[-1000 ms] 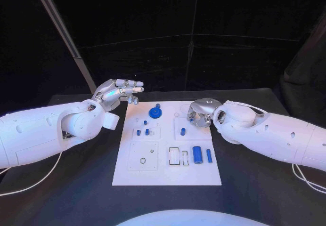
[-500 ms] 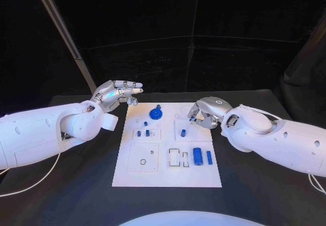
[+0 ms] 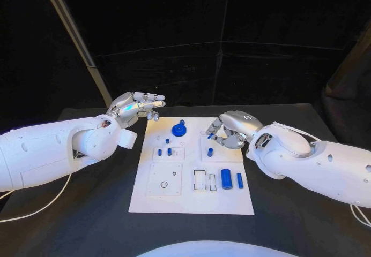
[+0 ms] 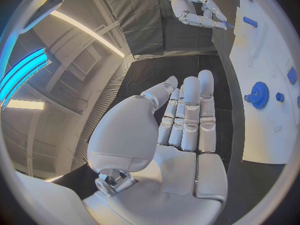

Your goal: Assemble the parts on the task board

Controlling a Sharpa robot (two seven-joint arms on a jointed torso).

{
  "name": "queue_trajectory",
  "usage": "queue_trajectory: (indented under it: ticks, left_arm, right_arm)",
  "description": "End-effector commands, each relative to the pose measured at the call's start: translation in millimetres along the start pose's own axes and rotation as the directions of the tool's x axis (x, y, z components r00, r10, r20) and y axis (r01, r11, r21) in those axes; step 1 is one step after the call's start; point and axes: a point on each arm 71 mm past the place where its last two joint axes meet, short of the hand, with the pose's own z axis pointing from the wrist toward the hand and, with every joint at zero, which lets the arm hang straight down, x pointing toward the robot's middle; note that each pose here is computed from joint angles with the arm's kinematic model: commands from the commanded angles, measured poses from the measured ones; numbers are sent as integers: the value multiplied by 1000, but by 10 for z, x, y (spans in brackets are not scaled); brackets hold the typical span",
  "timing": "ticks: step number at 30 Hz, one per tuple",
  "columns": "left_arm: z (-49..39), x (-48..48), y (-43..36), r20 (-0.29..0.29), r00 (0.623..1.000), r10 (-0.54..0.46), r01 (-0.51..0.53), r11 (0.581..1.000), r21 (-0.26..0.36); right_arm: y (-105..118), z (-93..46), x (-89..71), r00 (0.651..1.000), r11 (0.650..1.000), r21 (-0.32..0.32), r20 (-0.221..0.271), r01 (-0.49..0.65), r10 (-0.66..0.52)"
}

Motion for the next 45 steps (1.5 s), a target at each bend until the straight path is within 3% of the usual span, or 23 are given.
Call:
queue_trajectory:
  ticks: [1, 8, 18, 25, 45]
  left_arm:
    - [21, 37, -8, -14, 1000, -13, 14, 1000, 4]
    - [59, 89, -2, -19, 1000, -19, 19, 1000, 8]
    - [94, 90, -21, 30, 999, -17, 16, 999, 39]
    - [104, 93, -26, 38, 999, -19, 18, 999, 46]
    - [115, 95, -19, 29, 999, -25, 24, 999, 37]
  right_arm:
    - [179, 111, 49, 998, 997, -49, -25, -56, 55]
    - [499, 339, 293, 990, 991, -118, -133, -67, 51]
    - [734, 403, 691, 968, 986, -154, -248, -65, 25]
    - [813, 414, 798, 958, 985, -166, -286, -53, 3]
    - [878, 411, 856, 948, 983, -182, -316, -19, -40]
